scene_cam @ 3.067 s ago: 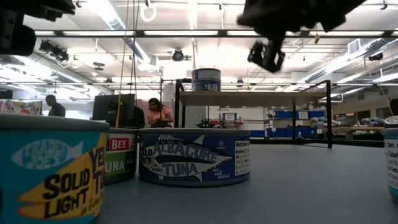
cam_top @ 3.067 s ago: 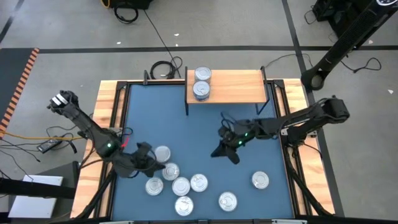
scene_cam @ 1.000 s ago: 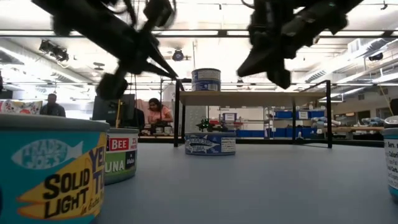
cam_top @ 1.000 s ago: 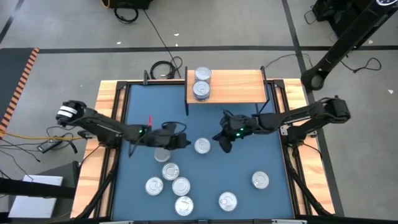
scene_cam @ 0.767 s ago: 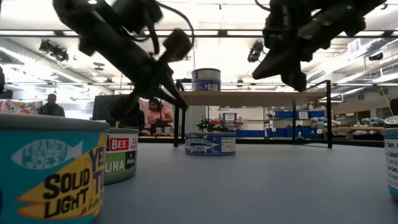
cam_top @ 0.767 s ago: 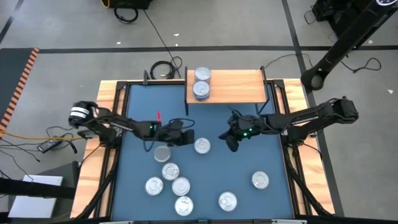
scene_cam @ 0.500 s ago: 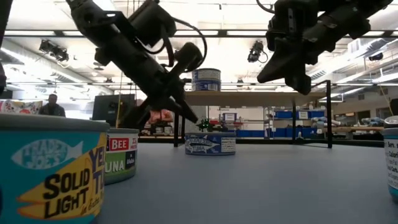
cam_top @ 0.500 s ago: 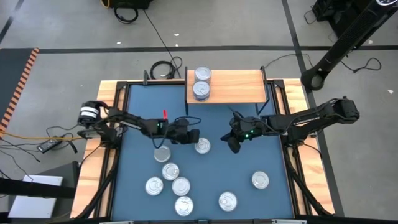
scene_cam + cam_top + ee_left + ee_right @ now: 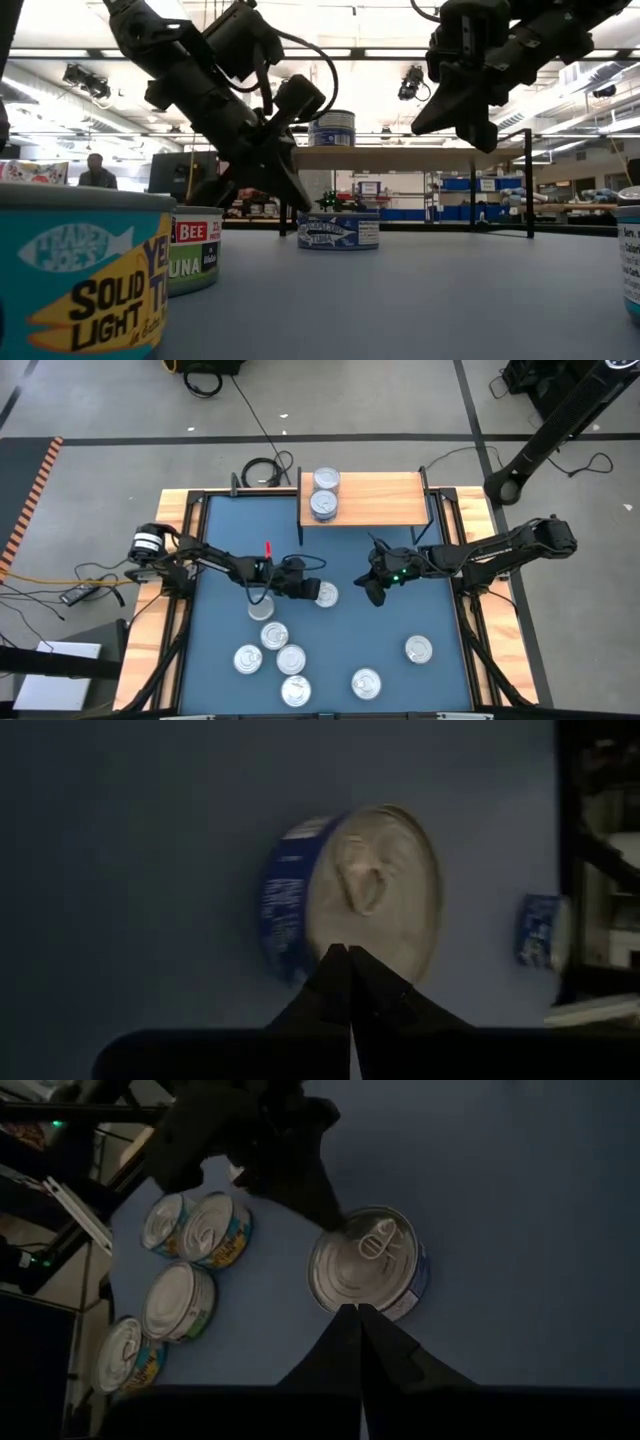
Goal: Stack canned seafood by type on shelf
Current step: Put the blue tuna can on the shelf
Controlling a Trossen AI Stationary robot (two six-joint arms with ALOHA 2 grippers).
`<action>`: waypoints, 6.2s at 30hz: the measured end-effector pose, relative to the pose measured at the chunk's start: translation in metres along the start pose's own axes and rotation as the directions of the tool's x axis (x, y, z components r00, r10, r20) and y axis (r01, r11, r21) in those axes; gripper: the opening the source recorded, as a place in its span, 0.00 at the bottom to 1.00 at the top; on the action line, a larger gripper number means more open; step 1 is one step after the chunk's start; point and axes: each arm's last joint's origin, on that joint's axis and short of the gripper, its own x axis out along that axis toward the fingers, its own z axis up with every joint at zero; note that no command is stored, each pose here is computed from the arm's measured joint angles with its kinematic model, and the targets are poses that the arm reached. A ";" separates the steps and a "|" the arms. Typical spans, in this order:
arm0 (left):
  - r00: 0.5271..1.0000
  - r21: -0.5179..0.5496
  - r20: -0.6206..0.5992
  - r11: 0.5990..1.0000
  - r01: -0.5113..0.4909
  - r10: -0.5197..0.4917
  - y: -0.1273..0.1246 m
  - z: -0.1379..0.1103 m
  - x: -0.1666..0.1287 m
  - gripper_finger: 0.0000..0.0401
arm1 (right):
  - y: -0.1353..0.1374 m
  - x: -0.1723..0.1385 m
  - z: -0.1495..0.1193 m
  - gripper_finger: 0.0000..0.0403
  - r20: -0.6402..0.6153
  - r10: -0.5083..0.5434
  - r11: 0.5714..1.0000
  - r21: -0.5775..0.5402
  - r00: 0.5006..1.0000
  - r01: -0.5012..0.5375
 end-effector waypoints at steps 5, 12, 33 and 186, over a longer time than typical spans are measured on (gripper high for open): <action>0.999 -0.001 -0.006 0.999 0.038 -0.038 0.001 -0.002 0.010 0.00 | 0.001 0.000 0.001 0.00 0.006 0.005 1.000 0.009 1.000 -0.005; 0.999 0.034 0.012 0.999 0.041 -0.041 -0.001 -0.006 0.010 0.00 | 0.000 0.001 -0.001 0.00 0.029 0.032 0.996 0.087 0.999 -0.034; 0.985 -0.045 0.072 0.986 0.162 -0.159 0.020 -0.024 -0.001 0.00 | -0.011 0.005 -0.032 0.00 0.100 0.124 0.970 0.195 0.987 -0.142; 0.995 0.143 0.077 0.988 0.052 -0.063 0.042 -0.024 0.023 0.00 | -0.028 0.069 -0.044 0.57 0.081 -0.115 0.858 0.511 0.990 0.058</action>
